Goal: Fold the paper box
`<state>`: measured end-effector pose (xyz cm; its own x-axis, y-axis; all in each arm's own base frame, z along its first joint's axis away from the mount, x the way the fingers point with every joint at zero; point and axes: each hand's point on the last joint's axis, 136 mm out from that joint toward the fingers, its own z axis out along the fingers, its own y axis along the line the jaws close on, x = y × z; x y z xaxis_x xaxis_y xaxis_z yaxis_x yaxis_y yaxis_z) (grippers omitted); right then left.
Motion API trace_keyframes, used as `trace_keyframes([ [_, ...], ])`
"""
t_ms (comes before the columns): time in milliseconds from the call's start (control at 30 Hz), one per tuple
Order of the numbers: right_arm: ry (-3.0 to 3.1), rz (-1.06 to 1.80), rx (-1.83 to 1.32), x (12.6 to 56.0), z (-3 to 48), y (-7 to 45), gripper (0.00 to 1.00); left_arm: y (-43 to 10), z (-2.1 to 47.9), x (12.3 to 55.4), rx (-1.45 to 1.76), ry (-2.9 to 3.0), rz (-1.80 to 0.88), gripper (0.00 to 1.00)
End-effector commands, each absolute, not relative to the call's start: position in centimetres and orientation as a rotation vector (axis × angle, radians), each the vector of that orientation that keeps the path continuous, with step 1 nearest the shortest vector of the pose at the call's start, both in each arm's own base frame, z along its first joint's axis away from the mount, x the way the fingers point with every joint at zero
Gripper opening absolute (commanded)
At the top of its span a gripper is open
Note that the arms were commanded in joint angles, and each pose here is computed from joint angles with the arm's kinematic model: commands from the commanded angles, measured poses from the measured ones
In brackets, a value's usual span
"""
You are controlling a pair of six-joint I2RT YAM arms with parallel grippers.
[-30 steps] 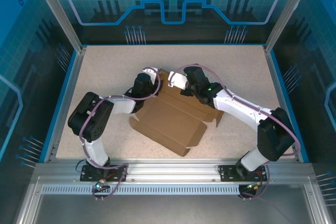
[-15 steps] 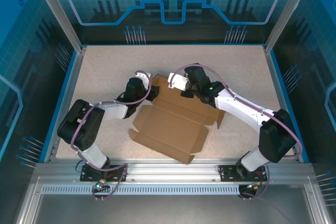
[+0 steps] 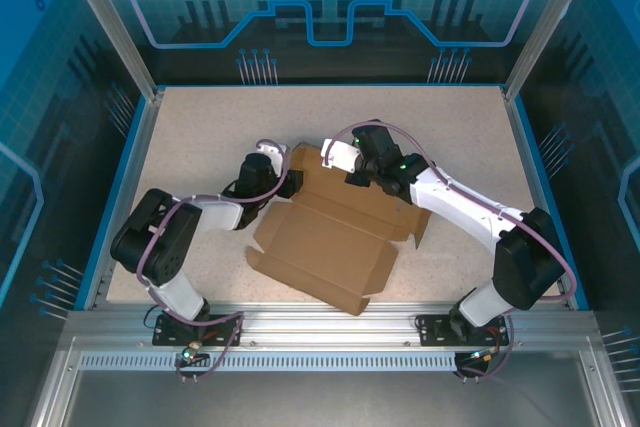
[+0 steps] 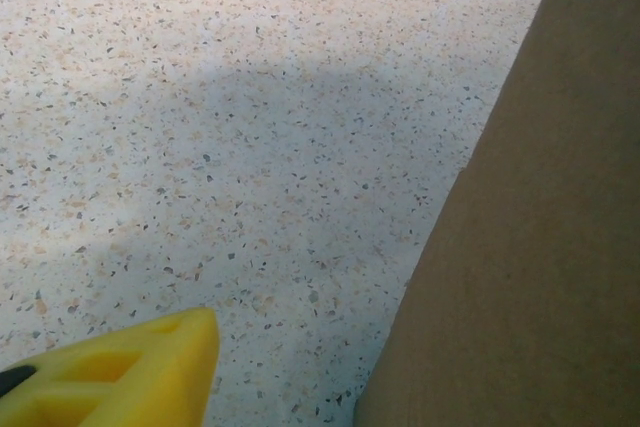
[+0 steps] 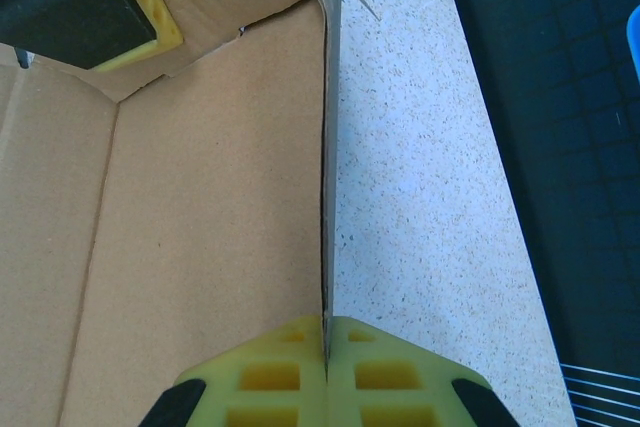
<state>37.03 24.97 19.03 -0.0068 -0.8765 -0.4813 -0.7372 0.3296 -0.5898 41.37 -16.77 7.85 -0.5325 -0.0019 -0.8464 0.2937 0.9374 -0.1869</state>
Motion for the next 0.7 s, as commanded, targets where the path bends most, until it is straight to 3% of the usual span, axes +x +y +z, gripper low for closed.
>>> trace_keyframes([
  [0,1.786,-0.199,-1.418,37.4,19.8,24.7,0.0,-16.4,6.7,42.0,0.189,2.135,-0.364,0.61],
  [200,1.788,-0.192,-1.424,37.3,19.6,24.9,0.0,-16.3,6.5,42.5,0.164,2.137,-0.354,0.61],
  [433,1.793,-0.183,-1.432,37.2,19.3,25.1,0.0,-14.5,6.3,43.1,0.053,2.132,-0.262,0.45],
  [667,1.799,-0.172,-1.445,36.9,18.7,25.5,0.0,-12.9,6.0,43.7,-0.093,2.142,-0.201,0.37],
])
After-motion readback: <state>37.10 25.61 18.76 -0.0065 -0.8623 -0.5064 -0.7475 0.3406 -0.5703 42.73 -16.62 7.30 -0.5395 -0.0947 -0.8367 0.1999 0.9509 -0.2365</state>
